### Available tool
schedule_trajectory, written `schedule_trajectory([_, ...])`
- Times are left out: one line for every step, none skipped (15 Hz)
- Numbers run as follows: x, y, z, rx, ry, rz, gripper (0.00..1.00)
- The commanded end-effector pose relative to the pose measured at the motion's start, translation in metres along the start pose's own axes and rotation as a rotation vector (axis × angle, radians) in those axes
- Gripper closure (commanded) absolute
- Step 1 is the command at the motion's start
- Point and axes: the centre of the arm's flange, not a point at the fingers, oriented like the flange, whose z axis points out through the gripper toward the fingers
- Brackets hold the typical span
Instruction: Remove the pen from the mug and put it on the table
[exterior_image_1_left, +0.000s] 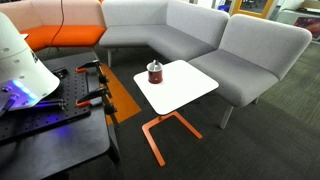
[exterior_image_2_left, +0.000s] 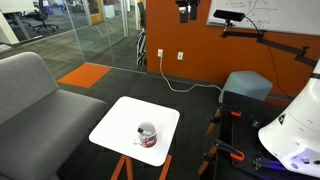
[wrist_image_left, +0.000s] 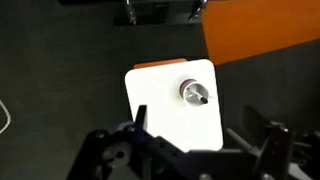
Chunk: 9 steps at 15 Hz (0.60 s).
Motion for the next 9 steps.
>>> schedule_trajectory([0.0, 0.0, 0.0, 0.0, 0.0, 0.0, 0.0])
schedule_trajectory([0.0, 0.0, 0.0, 0.0, 0.0, 0.0, 0.0])
schedule_trajectory([0.0, 0.0, 0.0, 0.0, 0.0, 0.0, 0.0])
schedule_trajectory([0.0, 0.0, 0.0, 0.0, 0.0, 0.0, 0.0])
schedule_trajectory([0.0, 0.0, 0.0, 0.0, 0.0, 0.0, 0.0])
schedule_trajectory([0.0, 0.0, 0.0, 0.0, 0.0, 0.0, 0.0])
schedule_trajectory([0.0, 0.0, 0.0, 0.0, 0.0, 0.0, 0.0])
schedule_trajectory([0.005, -0.006, 0.01, 0.002, -0.001, 0.006, 0.0])
schedule_trajectory([0.007, -0.013, 0.02, 0.01, 0.004, -0.016, 0.0])
